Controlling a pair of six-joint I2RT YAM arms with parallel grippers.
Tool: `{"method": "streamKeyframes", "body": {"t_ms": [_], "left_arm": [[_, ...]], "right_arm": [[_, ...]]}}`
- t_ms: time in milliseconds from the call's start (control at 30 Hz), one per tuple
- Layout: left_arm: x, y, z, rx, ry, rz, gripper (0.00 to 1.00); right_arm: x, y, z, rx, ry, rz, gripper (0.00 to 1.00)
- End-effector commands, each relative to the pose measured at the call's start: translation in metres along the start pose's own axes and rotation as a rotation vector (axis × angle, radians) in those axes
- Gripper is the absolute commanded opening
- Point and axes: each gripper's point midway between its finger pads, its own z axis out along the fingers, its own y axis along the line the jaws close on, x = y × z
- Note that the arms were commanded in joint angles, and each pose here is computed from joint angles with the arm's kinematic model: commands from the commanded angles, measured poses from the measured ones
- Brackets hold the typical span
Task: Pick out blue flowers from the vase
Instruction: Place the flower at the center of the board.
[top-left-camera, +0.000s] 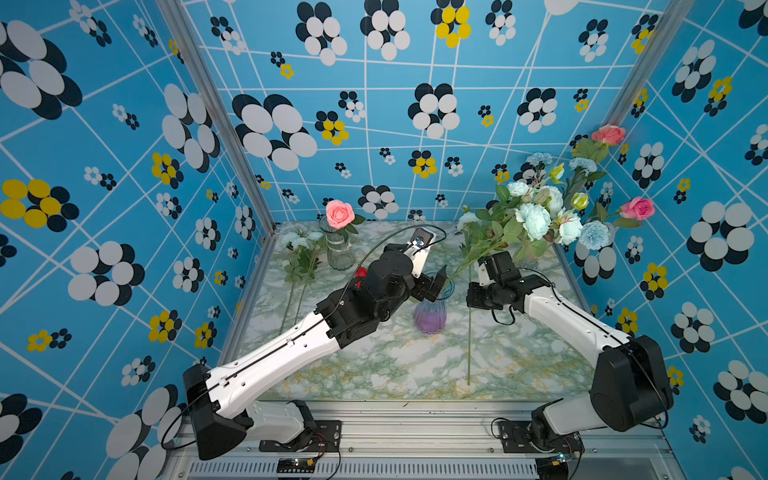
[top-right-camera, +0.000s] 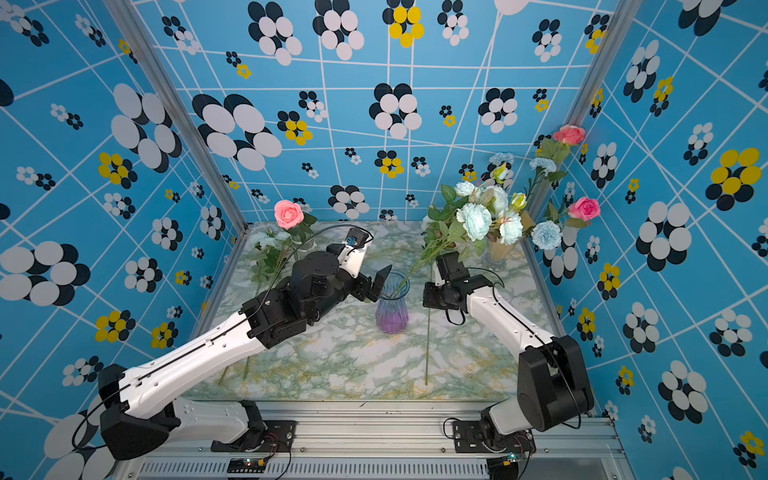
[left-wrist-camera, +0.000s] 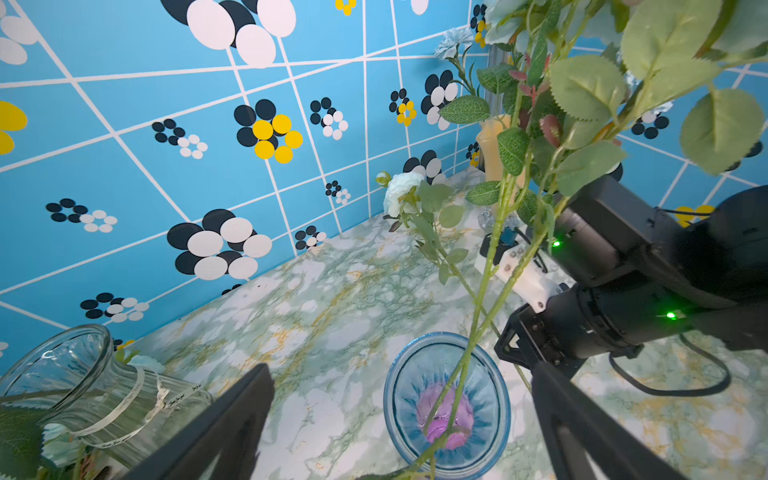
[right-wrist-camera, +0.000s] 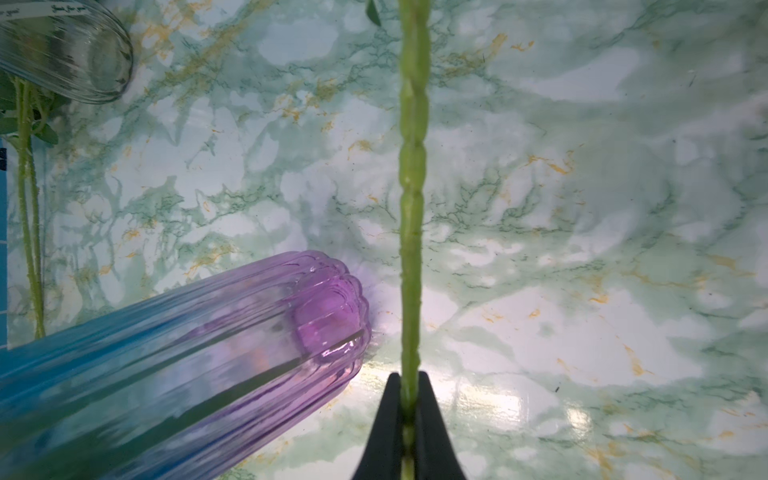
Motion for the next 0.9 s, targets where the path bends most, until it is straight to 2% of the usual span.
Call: {"method": "streamKeyframes", "body": {"t_ms": [0,467,867], "left_arm": [[-0.011,-0.01,-0.015,0.078,-0.032,-0.054,1.0],[-0.012,-0.013,-0.027,0.119,-0.035,-0.089,1.0],[-0.004,-0.016,-0.024,0.132,-0.015,-0.098,1.0]], "right_arm": [[-0.011,0.003,0.006,-0.009,-0.009,0.006,0.0],[-0.01,-0.012,0.045,0.033,0.082,0.051,0.0],[0.0,-0.011,0.068,0.006,0.148,0.048,0.0]]}}
